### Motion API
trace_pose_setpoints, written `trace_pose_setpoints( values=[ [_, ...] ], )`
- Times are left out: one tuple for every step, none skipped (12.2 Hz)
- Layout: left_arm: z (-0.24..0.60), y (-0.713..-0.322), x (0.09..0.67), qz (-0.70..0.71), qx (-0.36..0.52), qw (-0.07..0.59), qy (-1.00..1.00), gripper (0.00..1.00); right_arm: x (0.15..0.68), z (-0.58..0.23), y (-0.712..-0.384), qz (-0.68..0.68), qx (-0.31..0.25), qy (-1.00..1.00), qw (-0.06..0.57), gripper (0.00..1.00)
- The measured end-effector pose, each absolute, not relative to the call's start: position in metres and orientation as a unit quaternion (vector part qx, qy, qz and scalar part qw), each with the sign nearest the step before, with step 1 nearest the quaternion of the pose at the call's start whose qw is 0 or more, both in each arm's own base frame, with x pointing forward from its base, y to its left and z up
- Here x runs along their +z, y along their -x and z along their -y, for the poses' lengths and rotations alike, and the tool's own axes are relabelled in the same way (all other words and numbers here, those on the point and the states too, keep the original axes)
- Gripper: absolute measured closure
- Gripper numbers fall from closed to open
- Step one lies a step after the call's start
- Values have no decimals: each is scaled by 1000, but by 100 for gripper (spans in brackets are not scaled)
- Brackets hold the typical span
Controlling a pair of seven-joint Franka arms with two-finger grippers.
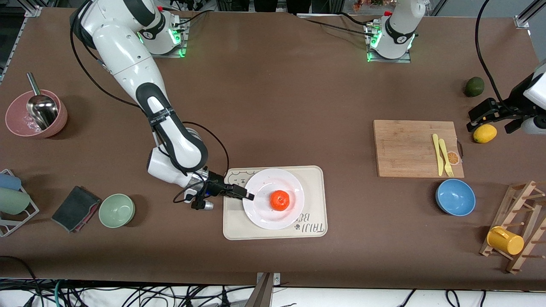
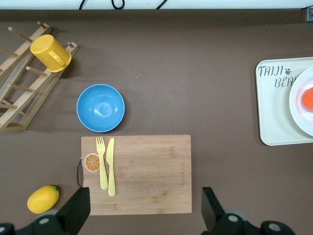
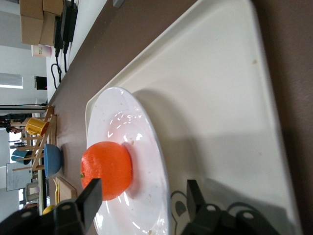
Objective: Place orange and plate with both arms
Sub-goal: 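Open the right gripper and pull it away from the plate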
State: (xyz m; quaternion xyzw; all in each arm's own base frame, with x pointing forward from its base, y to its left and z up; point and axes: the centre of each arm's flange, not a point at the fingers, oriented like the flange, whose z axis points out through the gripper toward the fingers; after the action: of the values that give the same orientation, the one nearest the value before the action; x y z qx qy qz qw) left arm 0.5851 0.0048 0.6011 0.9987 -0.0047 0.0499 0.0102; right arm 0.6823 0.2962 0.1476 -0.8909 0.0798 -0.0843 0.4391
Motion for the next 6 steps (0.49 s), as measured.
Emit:
trace_pose_setpoints(
  values=[
    [-5, -585, 601, 5, 50, 10, -999, 0, 149, -292, -685, -61, -89, 898, 426, 4],
    [-5, -585, 601, 5, 50, 10, -999, 0, 156, -290, -687, -36, -92, 906, 413, 0],
    [-4, -585, 601, 5, 50, 10, -999, 0, 166, -286, -688, -8, -88, 911, 402, 0],
    [-4, -585, 601, 5, 50, 10, -999, 0, 182, -280, -690, 23, -75, 917, 392, 0],
    [-4, -585, 601, 5, 49, 10, -999, 0, 204, -268, -693, 54, -56, 924, 376, 0],
    [-4, -585, 601, 6, 49, 10, -999, 0, 230, -254, -695, 84, -31, 932, 352, 0]
  ],
)
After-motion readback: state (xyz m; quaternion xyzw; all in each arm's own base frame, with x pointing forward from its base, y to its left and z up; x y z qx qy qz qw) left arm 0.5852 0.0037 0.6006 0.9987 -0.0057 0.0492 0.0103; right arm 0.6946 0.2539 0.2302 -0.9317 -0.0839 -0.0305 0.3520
